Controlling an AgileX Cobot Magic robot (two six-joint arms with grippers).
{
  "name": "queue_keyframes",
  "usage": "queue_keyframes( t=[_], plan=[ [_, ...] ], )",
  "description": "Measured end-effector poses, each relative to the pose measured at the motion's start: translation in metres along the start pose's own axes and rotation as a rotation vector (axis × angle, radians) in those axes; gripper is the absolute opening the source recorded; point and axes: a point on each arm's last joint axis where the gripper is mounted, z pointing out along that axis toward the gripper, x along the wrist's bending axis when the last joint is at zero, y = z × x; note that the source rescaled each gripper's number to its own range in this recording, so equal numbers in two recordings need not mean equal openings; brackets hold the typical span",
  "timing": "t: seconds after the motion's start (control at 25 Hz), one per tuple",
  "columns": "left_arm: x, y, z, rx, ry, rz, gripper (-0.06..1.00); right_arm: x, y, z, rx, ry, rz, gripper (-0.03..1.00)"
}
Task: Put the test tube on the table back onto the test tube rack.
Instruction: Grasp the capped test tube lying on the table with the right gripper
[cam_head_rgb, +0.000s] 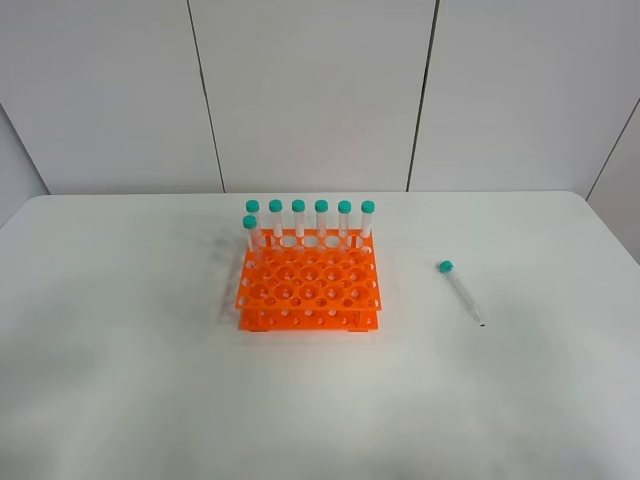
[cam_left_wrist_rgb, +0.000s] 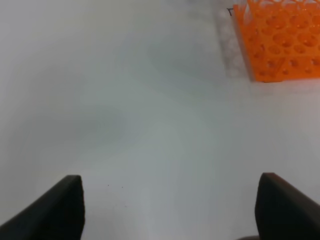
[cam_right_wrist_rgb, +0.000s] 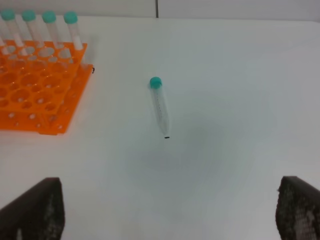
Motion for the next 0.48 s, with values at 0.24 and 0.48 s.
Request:
queue_keyframes(
  t=[0.24, 0.48],
  plan=[
    [0.0000, 0.0000, 0.0000, 0.000, 0.000, 0.000, 1.00, 0.0000, 0.0000, 0.0000, 0.000, 0.000, 0.000, 0.92],
    [0.0000, 0.0000, 0.0000, 0.000, 0.000, 0.000, 1.00, -0.0006, 0.0079, -0.0013, -0.022, -0.006, -0.002, 0.89]
  ],
)
